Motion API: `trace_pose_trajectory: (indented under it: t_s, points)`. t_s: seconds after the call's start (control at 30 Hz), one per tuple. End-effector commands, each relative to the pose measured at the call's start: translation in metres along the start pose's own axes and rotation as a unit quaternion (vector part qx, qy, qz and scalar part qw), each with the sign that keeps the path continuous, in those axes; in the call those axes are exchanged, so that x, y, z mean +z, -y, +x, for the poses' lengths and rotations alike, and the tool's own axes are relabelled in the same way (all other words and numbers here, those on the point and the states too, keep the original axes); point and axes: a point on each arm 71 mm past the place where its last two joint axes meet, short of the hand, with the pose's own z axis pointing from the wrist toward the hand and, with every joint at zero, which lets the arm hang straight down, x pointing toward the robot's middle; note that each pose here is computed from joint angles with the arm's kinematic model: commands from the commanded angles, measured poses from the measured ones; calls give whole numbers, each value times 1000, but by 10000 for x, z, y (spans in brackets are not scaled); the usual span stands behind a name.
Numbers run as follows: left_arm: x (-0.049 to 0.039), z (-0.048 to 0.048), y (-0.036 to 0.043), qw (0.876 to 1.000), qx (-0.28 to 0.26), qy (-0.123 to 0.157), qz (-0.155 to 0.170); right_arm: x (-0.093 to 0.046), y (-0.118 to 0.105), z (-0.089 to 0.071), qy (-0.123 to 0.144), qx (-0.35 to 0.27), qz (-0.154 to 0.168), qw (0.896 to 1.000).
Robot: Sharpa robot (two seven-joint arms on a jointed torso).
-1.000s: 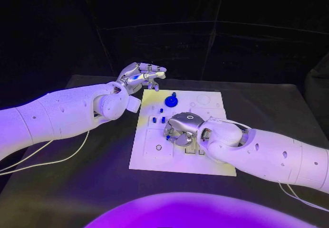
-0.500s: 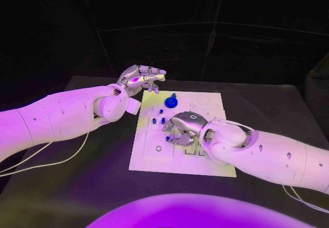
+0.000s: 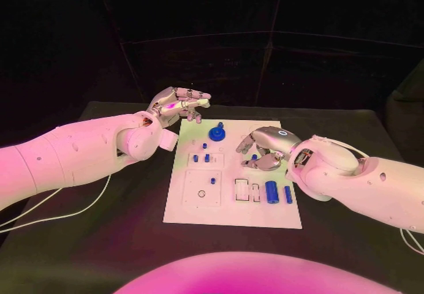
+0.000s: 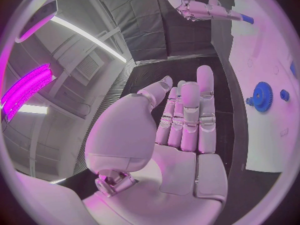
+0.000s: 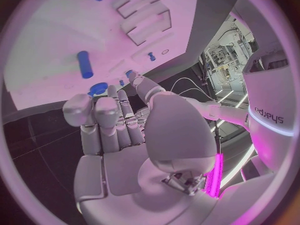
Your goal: Assemble the parts on the task board
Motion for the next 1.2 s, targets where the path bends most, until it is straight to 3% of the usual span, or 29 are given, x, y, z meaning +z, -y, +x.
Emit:
trace_pose_trajectory:
  t_s: [0.03,0.4,0.83,1.2]
  points:
    - [4,36,9,1000,-6,-8,2,1,150,-49,-15,20,45,999]
    - [-1,67,-7,1000,-9,-13,0,8,236,-95,-36,-15,68,997]
    - [-2,42,-13,1000,-8,-10,0,41,160,4,-98,-38,65,992]
    - [0,32,-16,1000,-7,-9,-1,64,206,22,-106,-44,75,990]
